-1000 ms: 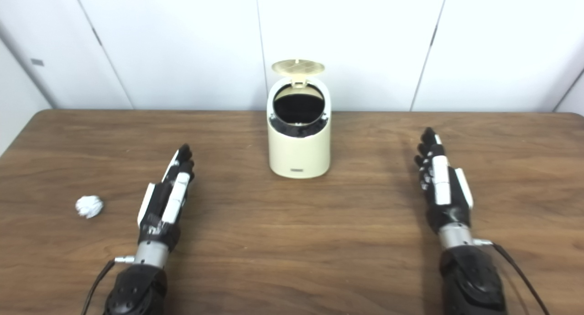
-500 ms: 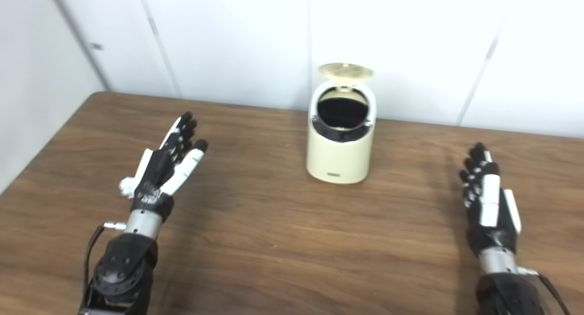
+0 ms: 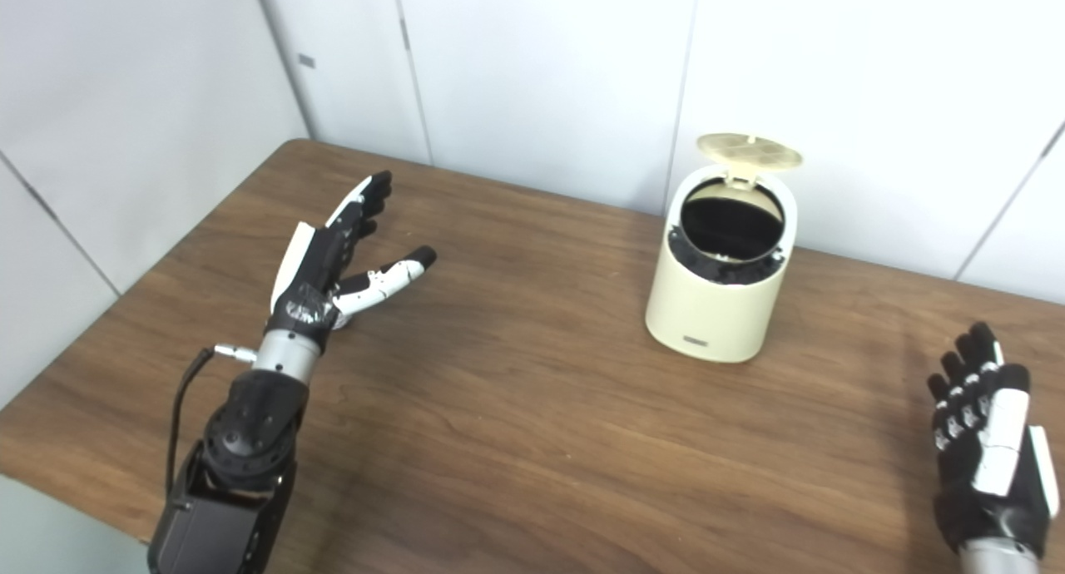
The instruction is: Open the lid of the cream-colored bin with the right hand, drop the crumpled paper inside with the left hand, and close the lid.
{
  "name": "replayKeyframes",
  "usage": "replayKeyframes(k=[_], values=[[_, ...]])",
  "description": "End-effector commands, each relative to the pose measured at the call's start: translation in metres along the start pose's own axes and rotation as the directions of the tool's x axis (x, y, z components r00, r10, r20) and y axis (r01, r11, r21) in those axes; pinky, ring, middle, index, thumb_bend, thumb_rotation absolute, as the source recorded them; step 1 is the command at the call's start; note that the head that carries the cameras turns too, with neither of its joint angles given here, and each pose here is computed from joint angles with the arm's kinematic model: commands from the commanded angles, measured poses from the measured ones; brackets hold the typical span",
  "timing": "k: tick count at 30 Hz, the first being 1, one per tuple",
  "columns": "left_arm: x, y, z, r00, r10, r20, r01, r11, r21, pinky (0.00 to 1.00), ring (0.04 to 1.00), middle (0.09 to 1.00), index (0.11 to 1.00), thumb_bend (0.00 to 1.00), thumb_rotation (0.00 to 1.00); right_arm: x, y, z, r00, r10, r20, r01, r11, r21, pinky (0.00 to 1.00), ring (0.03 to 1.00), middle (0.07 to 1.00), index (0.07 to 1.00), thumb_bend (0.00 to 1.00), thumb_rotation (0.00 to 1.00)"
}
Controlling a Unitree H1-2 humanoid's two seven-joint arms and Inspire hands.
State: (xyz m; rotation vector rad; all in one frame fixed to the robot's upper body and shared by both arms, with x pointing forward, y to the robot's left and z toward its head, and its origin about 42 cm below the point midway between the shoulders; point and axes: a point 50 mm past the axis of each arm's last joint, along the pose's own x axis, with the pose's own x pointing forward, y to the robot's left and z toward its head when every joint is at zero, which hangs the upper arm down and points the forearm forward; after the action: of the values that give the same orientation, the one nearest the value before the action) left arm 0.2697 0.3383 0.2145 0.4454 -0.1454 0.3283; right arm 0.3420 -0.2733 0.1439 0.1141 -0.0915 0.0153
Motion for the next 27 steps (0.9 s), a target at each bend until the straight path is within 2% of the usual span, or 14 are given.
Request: replayKeyframes(k=[1,5,7,11,15,20,27], values=[[0.007,0.014,0.015,0.997,0.049,0.067,-0.053,0.997,0.058,0.92,0.941,0.932,0.946,0.80,0.14,0.009,0.005,0.021,0.998,0.019,0.067,-0.020,1.000,0.002,1.00,1.000,1.000,0.978,0.50,1.00],[0.008,0.027,0.014,0.998,0.049,0.030,-0.054,0.982,0.182,0.93,0.943,0.936,0.943,0.84,0.11,0.009,0.008,0.025,0.998,0.018,0.065,-0.017,1.000,-0.005,1.00,1.000,1.000,0.974,0.50,1.00],[0.010,0.033,0.014,0.999,0.031,0.009,-0.032,0.953,0.301,0.90,0.942,0.942,0.939,0.85,0.13,0.008,0.009,0.028,0.998,0.016,0.063,-0.016,1.000,-0.007,1.00,1.000,1.000,0.974,0.51,1.00],[0.014,0.046,0.014,1.000,-0.001,-0.021,0.012,0.866,0.500,0.82,0.927,0.931,0.924,0.91,0.14,0.007,0.010,0.033,0.998,0.016,0.064,-0.016,1.000,-0.008,1.00,1.000,1.000,0.978,0.52,1.00],[0.019,0.059,0.014,0.999,-0.023,-0.042,0.045,0.752,0.657,0.81,0.914,0.911,0.900,0.97,0.14,0.006,0.010,0.035,0.998,0.016,0.064,-0.015,1.000,-0.011,1.00,1.000,1.000,0.978,0.51,1.00],[0.021,0.067,0.015,0.995,-0.062,-0.075,0.098,0.662,0.743,0.78,0.895,0.876,0.857,1.00,0.14,0.005,0.010,0.038,0.998,0.011,0.054,-0.010,1.000,-0.009,1.00,1.000,1.000,0.976,0.50,1.00],[0.025,0.072,0.010,0.978,-0.085,-0.192,0.205,0.578,0.790,0.66,0.801,0.812,0.817,0.96,0.20,0.005,0.012,0.041,0.999,-0.001,0.053,0.002,1.000,-0.014,1.00,0.998,0.998,0.969,0.52,1.00]])
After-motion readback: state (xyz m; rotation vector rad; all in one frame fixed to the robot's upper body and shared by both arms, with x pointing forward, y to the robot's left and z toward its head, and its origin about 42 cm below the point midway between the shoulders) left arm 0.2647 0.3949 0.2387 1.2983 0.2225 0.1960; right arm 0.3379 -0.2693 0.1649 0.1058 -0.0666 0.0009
